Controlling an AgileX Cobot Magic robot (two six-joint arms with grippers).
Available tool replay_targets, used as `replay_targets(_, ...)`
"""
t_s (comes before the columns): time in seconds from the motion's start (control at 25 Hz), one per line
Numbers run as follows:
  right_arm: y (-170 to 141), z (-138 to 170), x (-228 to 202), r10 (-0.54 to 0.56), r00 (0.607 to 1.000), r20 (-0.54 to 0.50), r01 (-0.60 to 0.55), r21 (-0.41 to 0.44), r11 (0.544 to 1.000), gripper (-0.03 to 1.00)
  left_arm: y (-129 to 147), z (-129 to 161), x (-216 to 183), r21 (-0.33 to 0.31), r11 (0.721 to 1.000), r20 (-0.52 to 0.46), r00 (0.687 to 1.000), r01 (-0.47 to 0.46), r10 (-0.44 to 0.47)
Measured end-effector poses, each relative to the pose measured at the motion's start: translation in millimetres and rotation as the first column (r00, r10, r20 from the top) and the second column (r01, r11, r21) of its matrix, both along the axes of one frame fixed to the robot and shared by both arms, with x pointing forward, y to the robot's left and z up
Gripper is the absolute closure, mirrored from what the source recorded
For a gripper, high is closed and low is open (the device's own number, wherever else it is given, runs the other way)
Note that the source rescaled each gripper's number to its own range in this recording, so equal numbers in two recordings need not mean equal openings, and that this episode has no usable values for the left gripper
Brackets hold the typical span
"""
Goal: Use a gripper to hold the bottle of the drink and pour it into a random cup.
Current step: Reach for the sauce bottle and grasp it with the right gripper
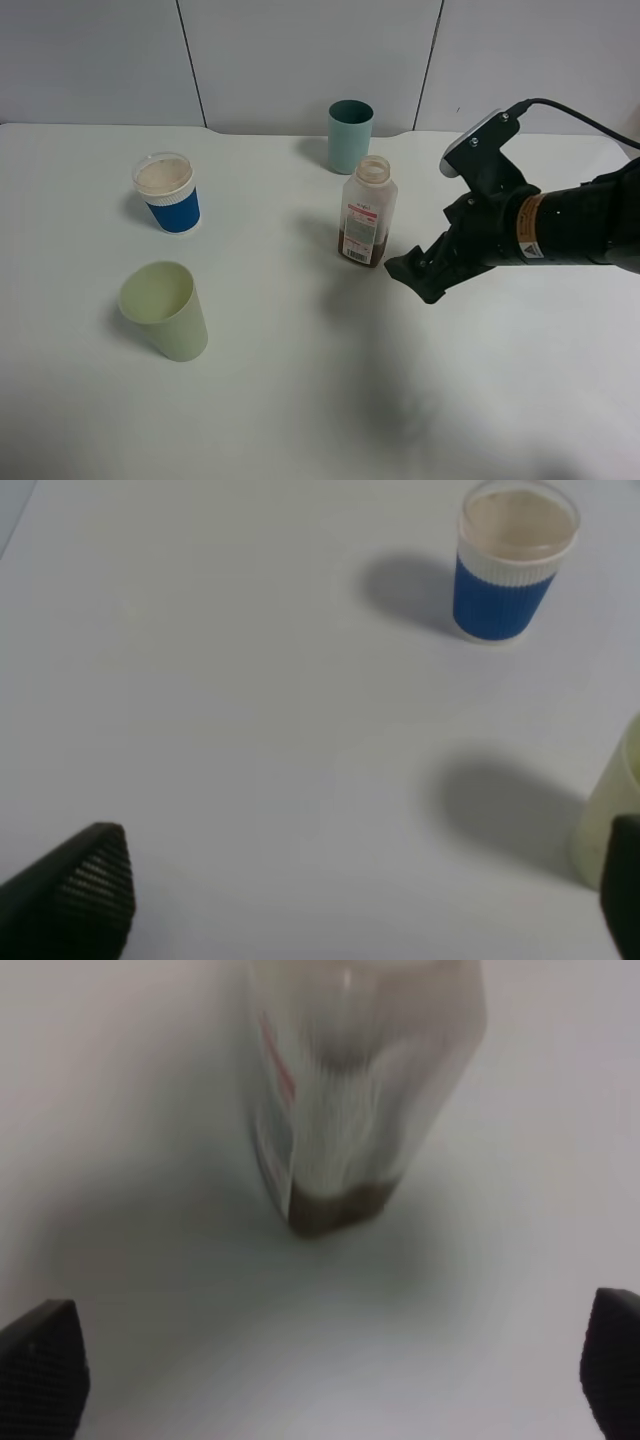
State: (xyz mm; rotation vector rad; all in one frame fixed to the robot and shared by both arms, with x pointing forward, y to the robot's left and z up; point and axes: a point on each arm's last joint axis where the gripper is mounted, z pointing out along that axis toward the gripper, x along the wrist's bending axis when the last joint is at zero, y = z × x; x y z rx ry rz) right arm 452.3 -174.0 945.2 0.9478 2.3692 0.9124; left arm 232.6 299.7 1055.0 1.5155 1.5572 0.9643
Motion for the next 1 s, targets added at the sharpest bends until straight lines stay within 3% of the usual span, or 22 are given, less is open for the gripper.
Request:
replay_targets(0.2, -9.6, -4.7, 10.7, -0.021, 1.0, 0.007, 0.021, 0.034, 0.999, -0.03, 0.0, 0.0, 0.0, 0.0, 1.0, 0.0, 1.0, 0.0, 0.0)
replay_targets(0.44, -5.0, -37.5, 19.6, 0.067, 0.997, -0.044, -0.065, 0.045, 0.997, -0.03, 0.0, 0.0, 0.0, 0.0, 1.0, 0.0, 1.0, 0.0, 0.0)
replay_targets(0.64, -1.6, -51.2, 25.0, 0.167, 0.986, 0.002, -0.167, 0.069, 0.984, -0.03, 0.0, 0.0, 0.0, 0.0, 1.0, 0.0, 1.0, 0.0, 0.0)
replay_targets(1.0, -0.1, -39.9, 52.9, 0.154, 0.983, 0.099, -0.163, 0.089, 0.983, -0.03, 0.0, 0.0, 0.0, 0.0, 1.0, 0.0, 1.0, 0.0, 0.0)
